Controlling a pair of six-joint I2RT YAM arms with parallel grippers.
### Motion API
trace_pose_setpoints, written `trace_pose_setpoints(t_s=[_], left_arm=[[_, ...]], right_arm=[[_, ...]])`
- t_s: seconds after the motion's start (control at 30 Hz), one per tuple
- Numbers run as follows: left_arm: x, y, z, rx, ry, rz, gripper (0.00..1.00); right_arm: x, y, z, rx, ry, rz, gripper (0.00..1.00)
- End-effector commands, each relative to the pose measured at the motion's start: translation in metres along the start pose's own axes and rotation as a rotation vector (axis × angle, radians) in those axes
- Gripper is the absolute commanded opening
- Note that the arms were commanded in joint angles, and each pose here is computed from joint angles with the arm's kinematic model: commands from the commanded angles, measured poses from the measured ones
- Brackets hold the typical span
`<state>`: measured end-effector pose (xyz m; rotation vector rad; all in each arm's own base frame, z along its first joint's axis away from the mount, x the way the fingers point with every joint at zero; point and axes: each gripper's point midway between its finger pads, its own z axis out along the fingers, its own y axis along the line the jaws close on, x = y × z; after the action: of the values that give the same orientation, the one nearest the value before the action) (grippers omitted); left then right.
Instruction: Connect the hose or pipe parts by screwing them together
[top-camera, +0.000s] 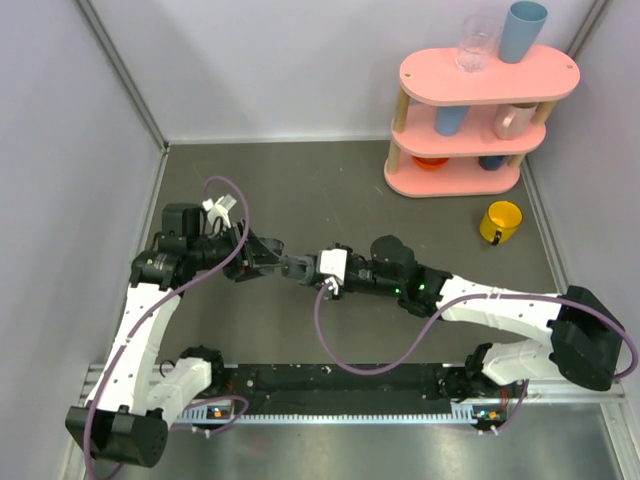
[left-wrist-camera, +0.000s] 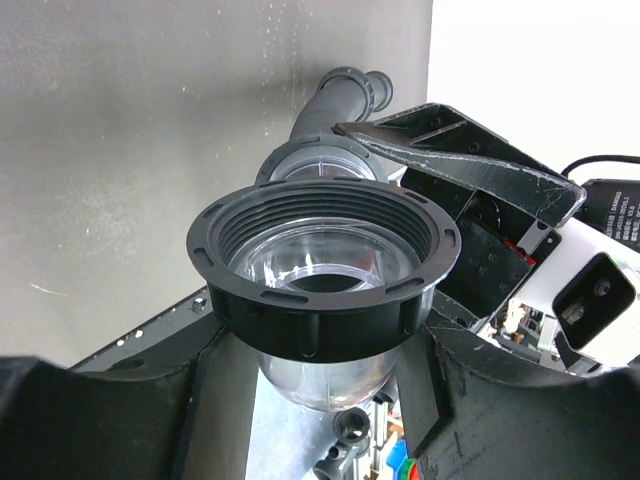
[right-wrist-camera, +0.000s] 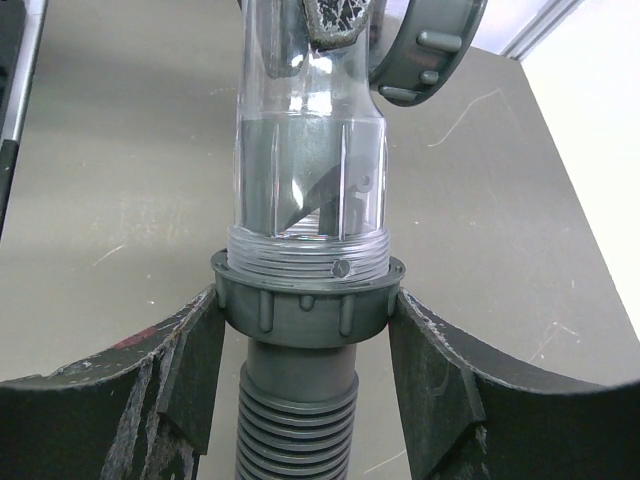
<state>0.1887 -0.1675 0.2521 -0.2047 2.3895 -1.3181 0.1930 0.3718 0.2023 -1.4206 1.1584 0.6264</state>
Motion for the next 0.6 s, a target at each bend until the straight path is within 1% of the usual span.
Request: trace_pose_setpoints(t_s=[0.0, 0.1, 0.17, 0.2, 0.33, 0.43, 0.5, 0.57], left_arm=[[-0.012, -0.02, -0.008, 0.059, -0.057, 0.097, 0.0], [-0.009, -0.008, -0.003, 0.04, -0.049, 0.108, 0.0], [-0.003, -0.011, 0.001, 0.097, -0.011, 0.08, 0.0], [0.003, -0.007, 0.006, 0.111, 0.015, 0.032, 0.0], [0.0, 0.002, 0.01, 0.086, -0.007, 0.03, 0.0], [0.001, -0.001, 0.012, 0.127, 0.017, 0.059, 0.0], [0.002, 0.001, 0.016, 0.157, 0.04, 0.12, 0.0], [0.006, 0.007, 0.019, 0.164, 0.061, 0.145, 0.0]], right_arm=[[0.031, 0.042, -0.003, -0.142, 0.084, 0.026, 0.16], [0.033, 0.043, -0.002, -0.146, 0.098, 0.027, 0.16], [0.034, 0.042, -0.001, -0.134, 0.11, 0.01, 0.16], [0.029, 0.043, 0.001, -0.135, 0.105, -0.008, 0.15], [0.019, 0.039, 0.007, -0.1, 0.11, -0.065, 0.14], [0.011, 0.041, 0.012, -0.12, 0.091, -0.065, 0.14], [0.005, 0.044, 0.012, -0.15, 0.069, -0.044, 0.14], [0.005, 0.044, 0.011, -0.171, 0.072, -0.031, 0.15]])
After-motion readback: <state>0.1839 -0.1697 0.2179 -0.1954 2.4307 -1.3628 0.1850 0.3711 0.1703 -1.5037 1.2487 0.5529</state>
